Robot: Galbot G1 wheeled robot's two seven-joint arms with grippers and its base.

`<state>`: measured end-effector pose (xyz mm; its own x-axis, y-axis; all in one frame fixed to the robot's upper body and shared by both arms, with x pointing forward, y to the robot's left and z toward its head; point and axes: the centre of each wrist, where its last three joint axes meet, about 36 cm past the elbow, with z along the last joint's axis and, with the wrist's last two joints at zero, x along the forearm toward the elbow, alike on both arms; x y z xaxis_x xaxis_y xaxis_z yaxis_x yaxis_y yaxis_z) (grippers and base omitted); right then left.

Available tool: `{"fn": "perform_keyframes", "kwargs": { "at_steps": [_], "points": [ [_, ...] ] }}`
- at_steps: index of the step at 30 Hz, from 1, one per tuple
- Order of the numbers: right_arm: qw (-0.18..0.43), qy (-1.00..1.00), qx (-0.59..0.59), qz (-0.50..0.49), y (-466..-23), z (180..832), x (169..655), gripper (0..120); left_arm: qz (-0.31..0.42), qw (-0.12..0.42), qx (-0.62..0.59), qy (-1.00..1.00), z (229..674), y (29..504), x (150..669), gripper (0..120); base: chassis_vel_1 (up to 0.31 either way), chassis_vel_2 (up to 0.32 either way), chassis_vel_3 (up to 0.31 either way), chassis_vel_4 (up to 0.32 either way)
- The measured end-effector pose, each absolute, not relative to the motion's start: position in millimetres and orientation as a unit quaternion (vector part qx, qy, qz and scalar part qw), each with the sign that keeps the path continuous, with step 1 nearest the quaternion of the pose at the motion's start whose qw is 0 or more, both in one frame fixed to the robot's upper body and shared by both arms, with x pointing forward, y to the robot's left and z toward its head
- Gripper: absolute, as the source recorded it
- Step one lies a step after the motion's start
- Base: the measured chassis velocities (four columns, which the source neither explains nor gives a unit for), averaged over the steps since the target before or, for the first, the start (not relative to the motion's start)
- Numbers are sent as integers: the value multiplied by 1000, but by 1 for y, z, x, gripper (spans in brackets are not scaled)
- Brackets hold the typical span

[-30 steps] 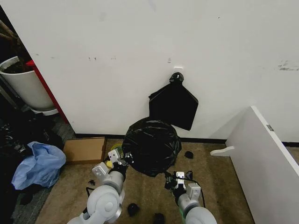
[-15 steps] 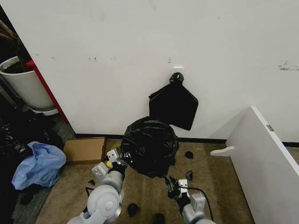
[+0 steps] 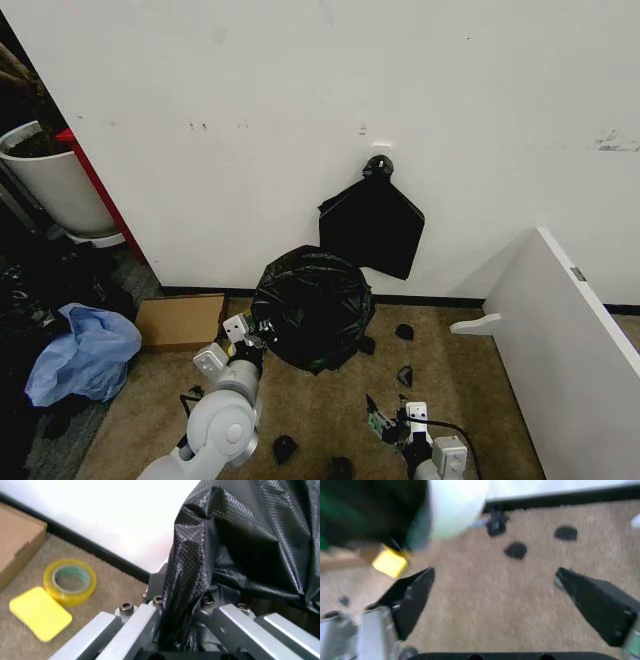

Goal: Place the garbage bag over the trash bin.

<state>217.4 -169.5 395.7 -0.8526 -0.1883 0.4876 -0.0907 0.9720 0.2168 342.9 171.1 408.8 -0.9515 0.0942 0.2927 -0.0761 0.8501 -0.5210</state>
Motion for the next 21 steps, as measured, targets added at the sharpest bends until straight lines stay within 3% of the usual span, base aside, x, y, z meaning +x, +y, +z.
{"fn": "perform_keyframes", "kwargs": {
  "at_steps": [4, 7, 14, 15, 21],
  "points": [
    [226, -963, 91, -115, -163, 448, 221, 100, 251, 147, -9, -957, 403, 167, 342, 0, 0, 0, 0, 0],
    [217, -963, 106, -120, -162, 468, 223, 93, 224, 138, -16, -965, 397, 165, 341, 0, 0, 0, 0, 0],
    [207, -961, 159, -91, -158, 482, 245, 67, 137, 104, -50, -984, 381, 147, 340, 0, 0, 0, 0, 0],
    [207, -961, 159, -91, -158, 482, 245, 67, 137, 104, -50, -984, 381, 147, 340, 0, 0, 0, 0, 0],
    [216, -959, 177, -53, -153, 472, 274, 39, 104, 92, -73, -988, 378, 134, 342, 0, 0, 0, 0, 0]
  ]
}}
